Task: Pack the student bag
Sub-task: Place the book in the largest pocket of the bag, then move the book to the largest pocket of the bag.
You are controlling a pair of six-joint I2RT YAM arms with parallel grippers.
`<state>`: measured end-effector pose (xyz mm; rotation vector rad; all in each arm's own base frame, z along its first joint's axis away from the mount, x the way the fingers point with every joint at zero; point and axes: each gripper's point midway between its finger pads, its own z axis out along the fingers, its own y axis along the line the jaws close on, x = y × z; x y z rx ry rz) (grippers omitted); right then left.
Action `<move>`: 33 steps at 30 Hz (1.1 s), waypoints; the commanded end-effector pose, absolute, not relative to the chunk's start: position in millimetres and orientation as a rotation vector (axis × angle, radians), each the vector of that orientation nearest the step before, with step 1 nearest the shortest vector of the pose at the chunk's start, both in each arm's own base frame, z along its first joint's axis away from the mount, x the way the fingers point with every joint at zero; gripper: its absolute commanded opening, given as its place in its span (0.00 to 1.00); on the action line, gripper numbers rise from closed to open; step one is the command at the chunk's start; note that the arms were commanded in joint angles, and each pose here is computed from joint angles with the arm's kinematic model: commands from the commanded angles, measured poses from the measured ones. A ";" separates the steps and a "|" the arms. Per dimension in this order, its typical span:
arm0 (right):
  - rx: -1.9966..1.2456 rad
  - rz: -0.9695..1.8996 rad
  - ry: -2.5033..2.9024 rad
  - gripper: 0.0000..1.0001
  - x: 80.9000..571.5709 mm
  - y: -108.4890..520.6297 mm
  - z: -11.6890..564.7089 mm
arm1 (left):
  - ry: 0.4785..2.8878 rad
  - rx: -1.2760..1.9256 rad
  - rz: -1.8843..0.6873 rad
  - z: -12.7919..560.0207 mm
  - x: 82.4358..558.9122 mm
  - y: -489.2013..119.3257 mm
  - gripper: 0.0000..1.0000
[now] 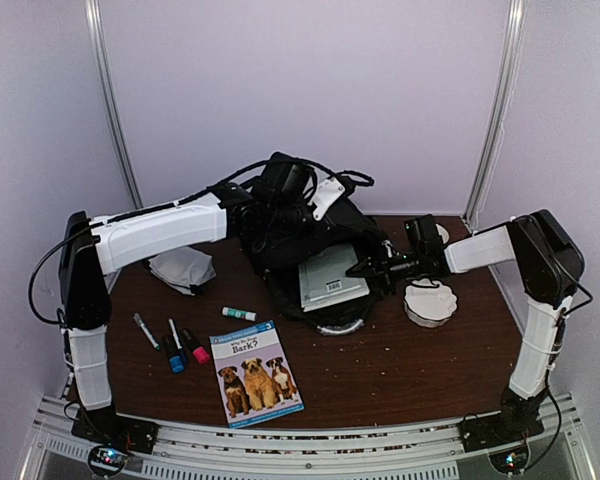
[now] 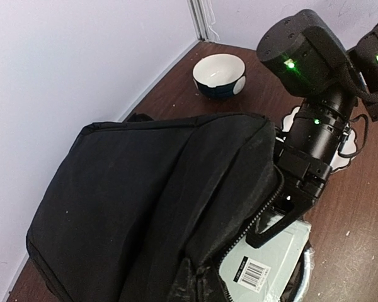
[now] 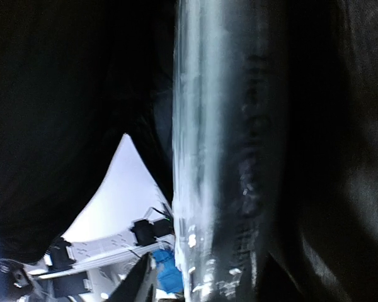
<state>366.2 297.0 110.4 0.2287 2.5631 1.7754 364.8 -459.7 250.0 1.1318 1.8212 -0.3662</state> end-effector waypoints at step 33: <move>-1.391 0.593 2.078 0.10 251.1 260.4 190.0 | 1.612 1.025 -0.520 304.9 352.8 -459.2 0.00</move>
